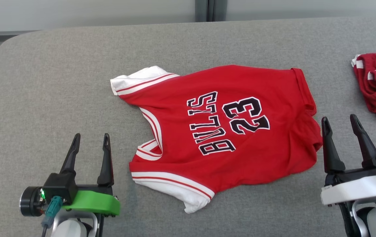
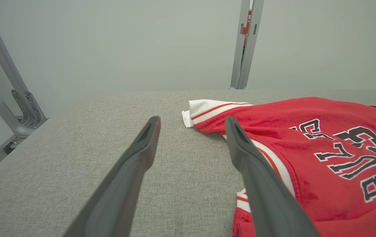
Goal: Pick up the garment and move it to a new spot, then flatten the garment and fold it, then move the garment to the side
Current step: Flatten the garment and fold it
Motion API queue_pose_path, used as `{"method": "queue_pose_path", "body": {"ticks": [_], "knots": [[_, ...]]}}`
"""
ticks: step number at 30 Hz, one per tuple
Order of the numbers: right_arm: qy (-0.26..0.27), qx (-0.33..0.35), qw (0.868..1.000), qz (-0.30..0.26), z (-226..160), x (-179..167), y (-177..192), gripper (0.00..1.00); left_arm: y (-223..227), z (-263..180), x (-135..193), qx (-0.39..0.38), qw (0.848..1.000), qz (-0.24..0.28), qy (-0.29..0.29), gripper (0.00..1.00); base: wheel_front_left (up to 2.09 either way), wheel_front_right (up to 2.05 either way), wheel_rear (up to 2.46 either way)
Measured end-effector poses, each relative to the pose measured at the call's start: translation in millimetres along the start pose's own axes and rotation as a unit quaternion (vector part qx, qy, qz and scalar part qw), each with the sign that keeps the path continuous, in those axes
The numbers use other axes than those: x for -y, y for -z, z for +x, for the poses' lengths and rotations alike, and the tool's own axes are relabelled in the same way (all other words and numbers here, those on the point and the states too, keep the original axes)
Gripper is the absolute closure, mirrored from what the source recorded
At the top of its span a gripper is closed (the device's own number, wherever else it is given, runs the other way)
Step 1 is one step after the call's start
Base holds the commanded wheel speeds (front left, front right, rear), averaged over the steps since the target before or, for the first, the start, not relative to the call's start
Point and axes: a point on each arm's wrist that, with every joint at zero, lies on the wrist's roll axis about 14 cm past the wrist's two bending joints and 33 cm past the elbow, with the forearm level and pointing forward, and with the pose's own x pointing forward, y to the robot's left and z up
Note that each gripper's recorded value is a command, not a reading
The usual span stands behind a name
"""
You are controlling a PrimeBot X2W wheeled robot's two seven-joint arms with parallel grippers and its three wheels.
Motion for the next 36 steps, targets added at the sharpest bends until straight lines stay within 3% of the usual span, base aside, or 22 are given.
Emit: {"method": "queue_pose_path", "body": {"ticks": [9, 24, 31, 36], "knots": [[0.005, 0.003, 1.0, 0.004, -26.0, -8.8, -16.6, 0.0, -6.0, -10.8, -2.8, 0.006, 1.0, 0.01, 0.0, 0.0, 0.0, 0.0, 0.0], [0.011, 0.0, 1.0, 0.012, -28.1, -8.8, -14.5, 0.0, -4.0, -9.5, 8.2, -0.004, 1.0, 0.01, 0.022, 0.0, 0.0, 0.0, 0.0], [0.008, -0.007, 1.0, 0.02, -21.2, -10.9, -7.2, 0.0, 32.6, -6.5, 34.5, -0.085, 0.994, -0.004, 0.071, 0.0, 0.0, 0.0, 0.0], [0.007, -0.016, 0.999, 0.027, -14.6, -11.6, 1.4, 0.0, 74.9, -1.3, 46.1, -0.179, 0.979, 0.005, 0.101, 0.0, 0.0, 0.0, 0.0]]}}
